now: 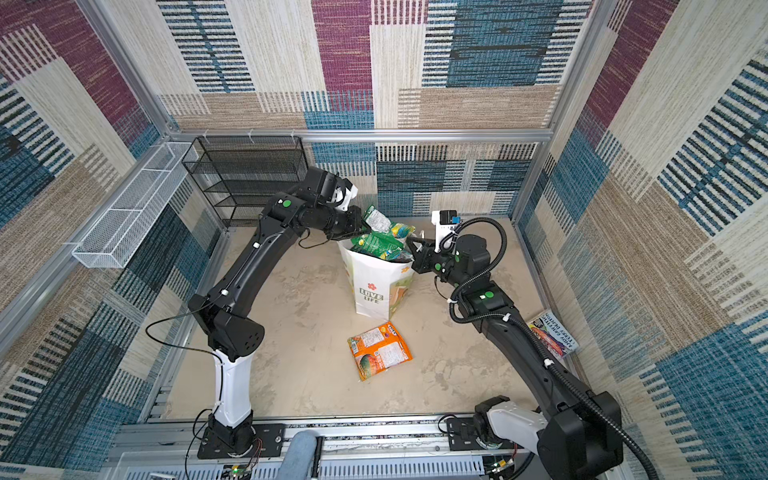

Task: Place the snacks into the paper bag
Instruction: 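Lower the green packet into the bag and open the left gripper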

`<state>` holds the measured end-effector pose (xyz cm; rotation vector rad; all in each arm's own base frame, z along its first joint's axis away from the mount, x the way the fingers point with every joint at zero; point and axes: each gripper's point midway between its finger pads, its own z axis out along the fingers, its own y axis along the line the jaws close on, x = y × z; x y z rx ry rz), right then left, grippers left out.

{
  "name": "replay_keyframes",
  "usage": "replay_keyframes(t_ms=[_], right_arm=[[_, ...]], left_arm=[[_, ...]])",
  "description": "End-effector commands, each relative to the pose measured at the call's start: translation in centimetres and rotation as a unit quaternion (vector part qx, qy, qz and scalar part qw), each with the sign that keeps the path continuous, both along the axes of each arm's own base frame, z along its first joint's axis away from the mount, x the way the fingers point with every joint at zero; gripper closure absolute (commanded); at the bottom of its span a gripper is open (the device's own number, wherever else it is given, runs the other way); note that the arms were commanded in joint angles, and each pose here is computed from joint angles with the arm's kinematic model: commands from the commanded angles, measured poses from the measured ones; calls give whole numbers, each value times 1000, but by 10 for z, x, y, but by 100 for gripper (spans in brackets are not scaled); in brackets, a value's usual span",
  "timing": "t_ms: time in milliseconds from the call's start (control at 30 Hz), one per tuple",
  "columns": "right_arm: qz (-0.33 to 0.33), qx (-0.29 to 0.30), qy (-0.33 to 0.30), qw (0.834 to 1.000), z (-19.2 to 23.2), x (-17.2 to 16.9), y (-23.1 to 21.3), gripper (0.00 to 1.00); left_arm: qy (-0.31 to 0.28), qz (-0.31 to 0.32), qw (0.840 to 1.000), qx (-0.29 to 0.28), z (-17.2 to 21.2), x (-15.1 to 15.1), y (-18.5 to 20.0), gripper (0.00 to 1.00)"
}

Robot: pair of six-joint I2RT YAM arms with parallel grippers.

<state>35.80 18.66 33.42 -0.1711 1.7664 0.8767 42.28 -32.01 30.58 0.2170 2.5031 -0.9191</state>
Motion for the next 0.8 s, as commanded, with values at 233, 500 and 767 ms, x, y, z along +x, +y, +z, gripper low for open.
replay_keyframes(t_ms=[233,500,767], right_arm=[[1,4,-10,1000,5,-1,1,99],[4,6,-9,1000,6,0,1,99],[3,4,-7,1000,3,1,1,99]], left_arm=[[36,-43,998,2,-23,-20,-2,100],[57,-28,998,9,-40,-17,-1,100],[97,-7,994,45,-71,-6,-1,98]])
